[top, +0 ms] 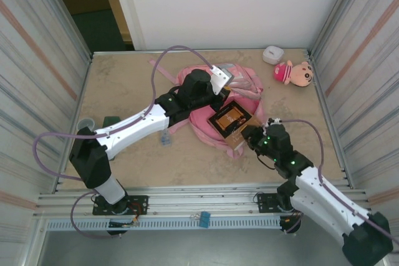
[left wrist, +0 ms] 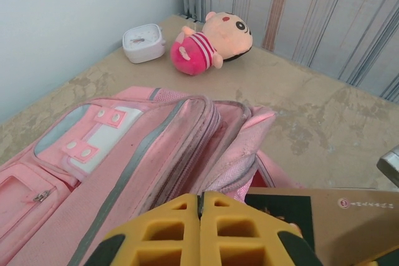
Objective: Pack books, pencil case, and school supplies into a backpack
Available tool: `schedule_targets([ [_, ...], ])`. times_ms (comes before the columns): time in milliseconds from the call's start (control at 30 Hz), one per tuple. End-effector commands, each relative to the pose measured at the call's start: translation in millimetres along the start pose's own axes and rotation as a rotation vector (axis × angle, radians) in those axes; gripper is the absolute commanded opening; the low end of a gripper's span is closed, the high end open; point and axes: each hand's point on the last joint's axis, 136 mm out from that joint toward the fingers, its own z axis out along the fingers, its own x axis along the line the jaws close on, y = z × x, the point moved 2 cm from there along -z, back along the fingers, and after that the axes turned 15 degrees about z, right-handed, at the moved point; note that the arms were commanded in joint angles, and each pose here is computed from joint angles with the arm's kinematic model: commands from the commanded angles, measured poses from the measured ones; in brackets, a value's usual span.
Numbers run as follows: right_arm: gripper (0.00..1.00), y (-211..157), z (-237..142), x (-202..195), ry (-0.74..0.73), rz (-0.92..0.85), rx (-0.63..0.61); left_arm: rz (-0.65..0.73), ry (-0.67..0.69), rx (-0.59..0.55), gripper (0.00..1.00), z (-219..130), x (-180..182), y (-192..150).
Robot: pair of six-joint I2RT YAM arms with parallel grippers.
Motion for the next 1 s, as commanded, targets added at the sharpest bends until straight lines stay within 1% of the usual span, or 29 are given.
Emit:
schedule_targets([
  [0, 0.00, 19, -4, 69, 0.299, 0.057, -0.211, -0.002, 0.023, -0.129, 0.00, -14, 13, 39],
  [67, 0.00, 15, 6, 76, 0.337, 0.063, -0.203, -0.010, 0.024, -0.128, 0.00, -13, 14, 37],
  [200, 0.00, 9, 22, 89, 0.368, 0.077, -0.174, -0.027, 0.020, -0.129, 0.00, -14, 18, 36],
  [300, 0.00, 9, 34, 93, 0.365, 0.086, -0.204, -0.038, 0.012, -0.142, 0.00, -15, 20, 36],
  [433, 0.00, 12, 49, 103, 0.397, 0.130, -0.234, -0.041, 0.000, -0.157, 0.00, -18, 19, 40],
  [667, 0.00, 14, 95, 86, 0.351, 0.301, -0.294, -0.068, -0.047, -0.231, 0.00, -31, 16, 61],
  [800, 0.06, 17, 119, 73, 0.304, 0.351, -0.349, -0.070, -0.038, -0.252, 0.00, -35, 19, 64],
  [867, 0.08, 18, 133, 69, 0.293, 0.361, -0.358, -0.070, -0.046, -0.255, 0.00, -37, 20, 64],
  [967, 0.13, 14, 152, 62, 0.271, 0.378, -0.329, -0.071, -0.037, -0.241, 0.00, -38, 22, 61],
])
